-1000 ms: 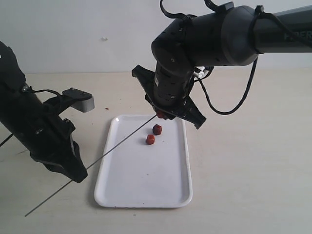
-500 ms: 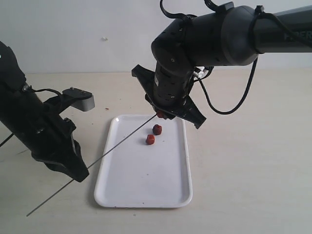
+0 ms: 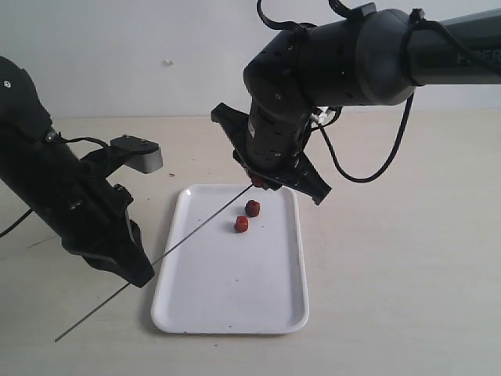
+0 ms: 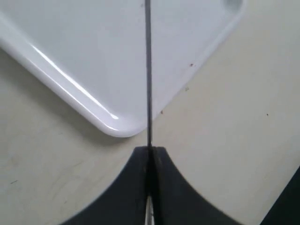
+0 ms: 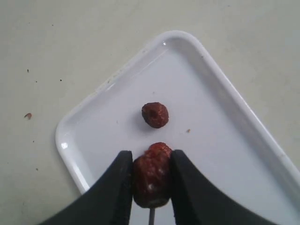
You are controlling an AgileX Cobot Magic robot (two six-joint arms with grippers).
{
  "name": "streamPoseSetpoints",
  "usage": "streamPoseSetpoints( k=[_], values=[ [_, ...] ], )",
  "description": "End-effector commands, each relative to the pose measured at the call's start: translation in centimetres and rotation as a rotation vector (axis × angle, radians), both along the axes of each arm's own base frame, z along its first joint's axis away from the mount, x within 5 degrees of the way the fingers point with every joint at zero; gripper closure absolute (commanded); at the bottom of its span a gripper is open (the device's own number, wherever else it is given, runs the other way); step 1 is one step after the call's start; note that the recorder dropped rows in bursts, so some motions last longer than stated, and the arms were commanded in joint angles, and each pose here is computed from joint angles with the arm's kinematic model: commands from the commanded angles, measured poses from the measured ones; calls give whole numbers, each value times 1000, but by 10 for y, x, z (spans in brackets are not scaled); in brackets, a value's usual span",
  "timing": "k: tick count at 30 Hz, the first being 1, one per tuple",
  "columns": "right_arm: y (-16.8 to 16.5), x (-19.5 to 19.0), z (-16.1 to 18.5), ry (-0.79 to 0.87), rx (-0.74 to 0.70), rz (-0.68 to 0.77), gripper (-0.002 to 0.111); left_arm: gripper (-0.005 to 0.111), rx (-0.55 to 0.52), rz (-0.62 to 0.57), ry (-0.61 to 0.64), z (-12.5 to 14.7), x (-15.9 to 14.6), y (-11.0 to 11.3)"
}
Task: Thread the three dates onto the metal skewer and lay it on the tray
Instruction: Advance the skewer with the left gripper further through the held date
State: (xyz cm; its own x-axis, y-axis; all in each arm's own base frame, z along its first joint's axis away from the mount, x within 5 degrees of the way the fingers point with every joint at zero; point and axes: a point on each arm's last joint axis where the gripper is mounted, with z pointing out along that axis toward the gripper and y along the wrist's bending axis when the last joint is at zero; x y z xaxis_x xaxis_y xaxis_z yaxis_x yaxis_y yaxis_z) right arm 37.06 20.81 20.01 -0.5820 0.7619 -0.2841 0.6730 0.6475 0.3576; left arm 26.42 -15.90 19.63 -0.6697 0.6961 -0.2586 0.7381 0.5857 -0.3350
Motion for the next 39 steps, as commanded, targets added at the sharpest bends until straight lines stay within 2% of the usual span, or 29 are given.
streamPoseSetpoints(
  k=[1,9,16,26,34,39],
  values=[
    [1,-1,7,-23,0,24,80,107,-19,3,-11,5,3,-5],
    [1,0,6,-24,-6,35,80,107,-13,9,23,-6,8,-9],
    [3,2,-9,5,-21,35,80,107,-30,9,18,-3,16,-14],
    [5,2,-9,7,-4,51,80,107,-49,21,23,-11,21,-18],
    [6,2,-9,7,-4,58,80,107,-74,-26,-27,0,23,-37],
    [5,2,-9,8,-7,62,80,107,-82,-26,-47,5,27,-39]
  ],
)
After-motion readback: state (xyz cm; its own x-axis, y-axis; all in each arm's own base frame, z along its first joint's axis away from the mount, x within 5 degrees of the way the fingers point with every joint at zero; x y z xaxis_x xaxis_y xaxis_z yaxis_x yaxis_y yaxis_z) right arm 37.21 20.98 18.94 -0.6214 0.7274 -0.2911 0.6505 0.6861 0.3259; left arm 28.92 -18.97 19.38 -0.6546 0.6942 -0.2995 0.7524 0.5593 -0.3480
